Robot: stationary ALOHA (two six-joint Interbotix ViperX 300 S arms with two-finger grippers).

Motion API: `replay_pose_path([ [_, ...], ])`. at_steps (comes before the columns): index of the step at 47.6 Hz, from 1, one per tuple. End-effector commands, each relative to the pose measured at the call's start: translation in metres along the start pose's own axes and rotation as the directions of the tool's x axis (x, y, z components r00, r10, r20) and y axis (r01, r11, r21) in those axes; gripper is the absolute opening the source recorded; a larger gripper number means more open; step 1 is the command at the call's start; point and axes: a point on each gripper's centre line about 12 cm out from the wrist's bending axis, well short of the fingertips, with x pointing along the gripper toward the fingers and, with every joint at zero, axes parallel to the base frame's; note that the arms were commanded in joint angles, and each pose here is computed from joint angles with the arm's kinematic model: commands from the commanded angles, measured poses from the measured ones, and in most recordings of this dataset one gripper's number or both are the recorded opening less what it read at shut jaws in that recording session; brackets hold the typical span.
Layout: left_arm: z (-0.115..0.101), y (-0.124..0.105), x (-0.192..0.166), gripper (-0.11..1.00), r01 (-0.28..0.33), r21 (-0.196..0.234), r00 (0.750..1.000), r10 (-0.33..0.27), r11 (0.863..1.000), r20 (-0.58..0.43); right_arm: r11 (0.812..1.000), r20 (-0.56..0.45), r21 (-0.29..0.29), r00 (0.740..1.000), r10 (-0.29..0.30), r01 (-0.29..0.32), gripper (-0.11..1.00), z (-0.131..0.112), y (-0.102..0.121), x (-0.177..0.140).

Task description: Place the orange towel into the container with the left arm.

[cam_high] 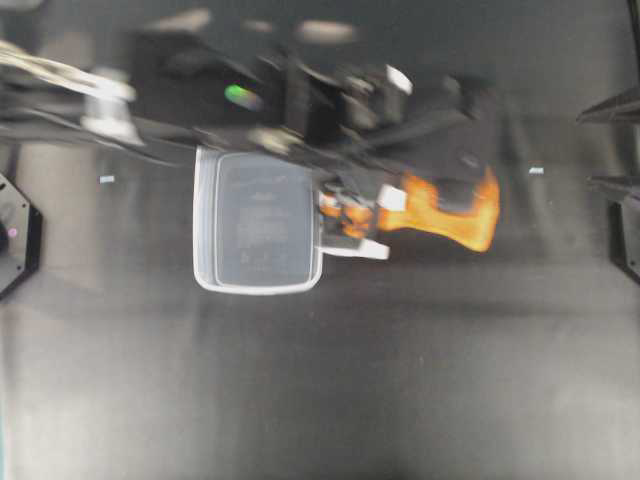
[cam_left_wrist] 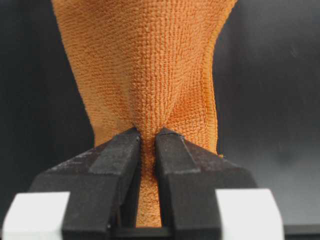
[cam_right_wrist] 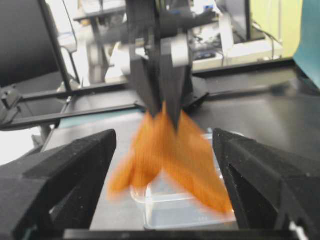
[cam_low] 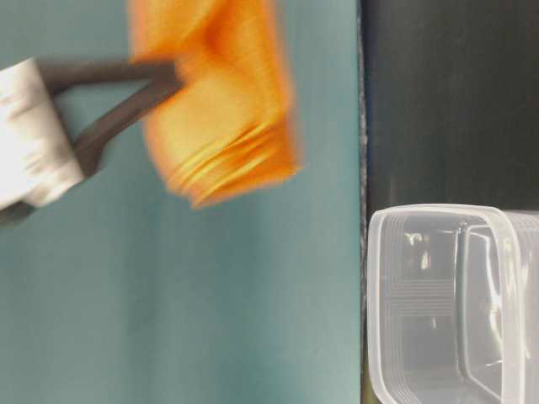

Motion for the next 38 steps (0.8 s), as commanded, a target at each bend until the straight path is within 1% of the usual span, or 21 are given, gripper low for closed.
replay_pose_path([
  [1,-0.016,0.005,-0.029,0.06,-0.005,-0.014,0.999,0.004,1.0,-0.039,1.0,0.01,-0.001,1.0,-0.002,0.002,0.76,0.003,0.0,0.001],
  [3,-0.029,0.005,-0.029,0.06,-0.001,-0.018,0.996,0.0,1.0,-0.089,1.0,0.006,-0.001,1.0,-0.002,0.002,0.76,0.002,0.0,0.001],
  [7,-0.05,0.001,-0.023,0.06,0.007,-0.019,0.99,-0.009,1.0,-0.14,1.0,0.005,-0.001,1.0,-0.003,0.003,0.76,0.002,0.0,0.001],
  [12,-0.078,-0.004,-0.007,0.06,0.011,-0.021,0.986,-0.014,1.0,-0.165,1.0,0.005,0.0,1.0,-0.003,0.003,0.76,0.001,0.0,0.001],
  [22,-0.129,-0.01,0.031,0.06,0.013,-0.03,0.984,-0.018,0.999,-0.177,1.0,-0.001,0.0,1.0,-0.003,0.003,0.76,-0.001,-0.001,0.001],
  [26,-0.139,-0.013,0.037,0.06,0.013,-0.029,0.986,-0.018,1.0,-0.167,1.0,-0.001,0.0,1.0,-0.003,0.003,0.76,-0.001,-0.001,0.001],
  [31,-0.151,-0.015,0.046,0.06,0.018,-0.014,0.985,-0.02,1.0,-0.171,1.0,-0.003,0.0,1.0,-0.004,0.004,0.76,-0.001,-0.001,0.002],
  [38,-0.154,-0.017,0.057,0.06,0.019,-0.007,0.987,-0.02,1.0,-0.157,1.0,-0.006,0.0,1.0,-0.004,0.004,0.76,-0.002,-0.001,0.002],
])
